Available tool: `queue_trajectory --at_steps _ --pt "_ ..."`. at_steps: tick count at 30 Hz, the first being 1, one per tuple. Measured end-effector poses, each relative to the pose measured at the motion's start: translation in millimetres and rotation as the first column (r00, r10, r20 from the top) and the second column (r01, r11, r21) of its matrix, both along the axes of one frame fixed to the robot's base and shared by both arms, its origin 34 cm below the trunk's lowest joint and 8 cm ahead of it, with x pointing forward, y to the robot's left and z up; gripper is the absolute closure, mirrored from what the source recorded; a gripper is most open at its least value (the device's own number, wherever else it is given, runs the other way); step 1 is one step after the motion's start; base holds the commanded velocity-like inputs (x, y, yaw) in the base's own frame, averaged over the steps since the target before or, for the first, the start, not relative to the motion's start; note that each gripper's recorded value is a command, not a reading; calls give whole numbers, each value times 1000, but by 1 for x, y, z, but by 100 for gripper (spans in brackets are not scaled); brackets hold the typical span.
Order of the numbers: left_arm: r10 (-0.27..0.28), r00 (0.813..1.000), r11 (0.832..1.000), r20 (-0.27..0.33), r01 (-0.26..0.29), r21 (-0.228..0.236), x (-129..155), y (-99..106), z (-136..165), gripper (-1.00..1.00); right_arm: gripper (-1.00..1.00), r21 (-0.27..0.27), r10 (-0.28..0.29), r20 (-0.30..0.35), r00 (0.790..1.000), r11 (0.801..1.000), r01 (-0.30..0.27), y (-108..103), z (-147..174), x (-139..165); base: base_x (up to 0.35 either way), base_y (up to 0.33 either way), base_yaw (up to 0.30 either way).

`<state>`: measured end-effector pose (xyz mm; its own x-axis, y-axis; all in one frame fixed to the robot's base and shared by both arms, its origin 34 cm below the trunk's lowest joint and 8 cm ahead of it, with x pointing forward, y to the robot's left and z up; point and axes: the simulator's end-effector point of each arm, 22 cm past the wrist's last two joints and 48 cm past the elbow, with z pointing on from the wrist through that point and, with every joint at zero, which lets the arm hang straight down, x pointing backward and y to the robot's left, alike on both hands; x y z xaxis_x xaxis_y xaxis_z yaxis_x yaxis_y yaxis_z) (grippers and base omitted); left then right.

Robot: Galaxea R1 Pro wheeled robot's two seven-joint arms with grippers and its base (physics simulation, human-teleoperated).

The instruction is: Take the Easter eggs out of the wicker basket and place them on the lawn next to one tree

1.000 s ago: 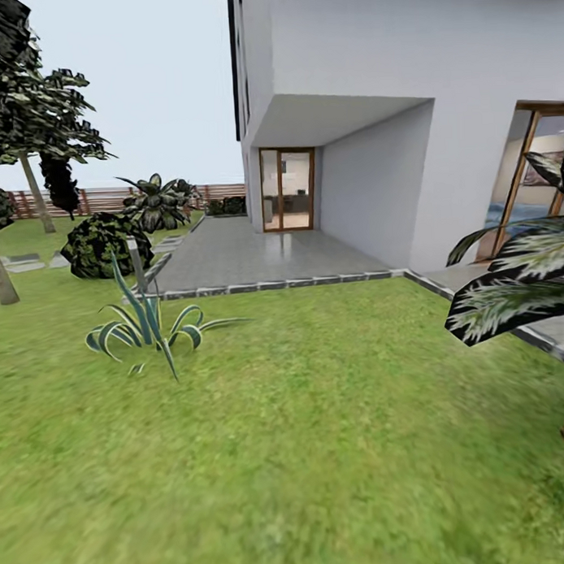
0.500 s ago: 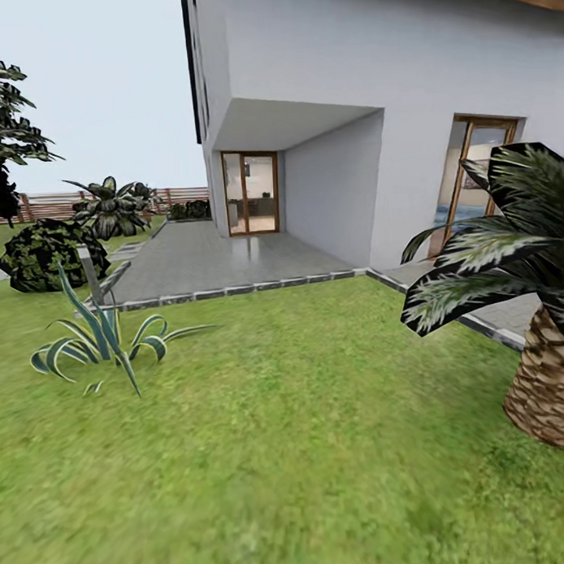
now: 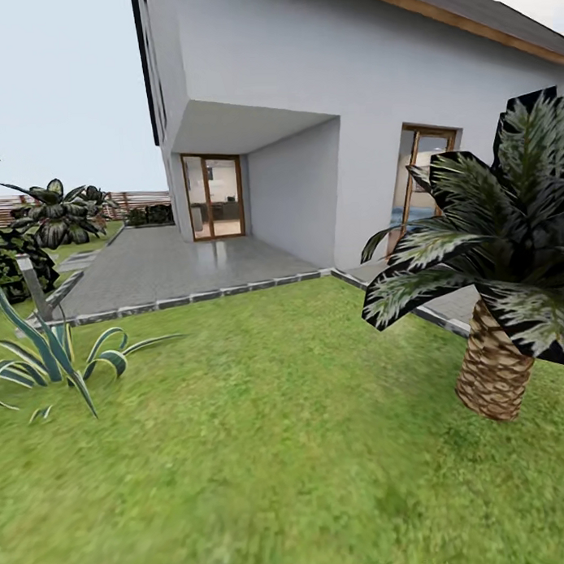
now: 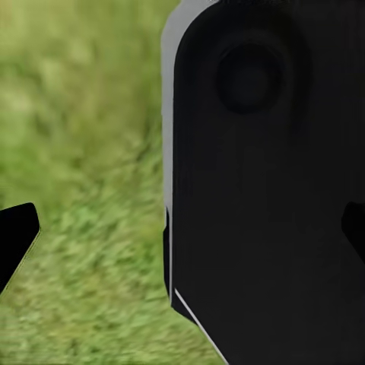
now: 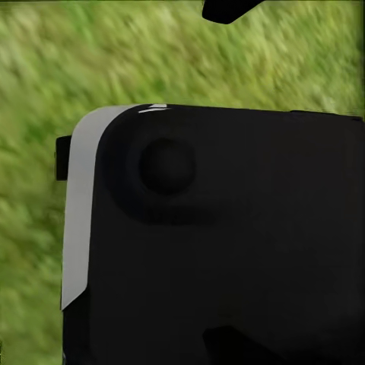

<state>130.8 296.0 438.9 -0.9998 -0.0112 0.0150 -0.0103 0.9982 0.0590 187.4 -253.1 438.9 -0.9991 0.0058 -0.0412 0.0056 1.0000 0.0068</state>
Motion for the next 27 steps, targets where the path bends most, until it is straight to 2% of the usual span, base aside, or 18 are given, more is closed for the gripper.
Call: queue_trajectory --at_steps 9,16,27 --pt "-1 1000 1000 5 1 -1 2 -1 0 -100 -100 0 0 3 1000 1000 0 0 0 1 0 -213 -285" --pt "0 1000 1000 7 0 -1 3 -1 0 -100 -100 0 0 7 1000 1000 0 0 0 3 0 -280 -192" --pt "-1 1000 1000 9 1 -1 4 -1 0 -100 -100 -1 10 6 1000 1000 -10 0 0 3 0 -280 -72"
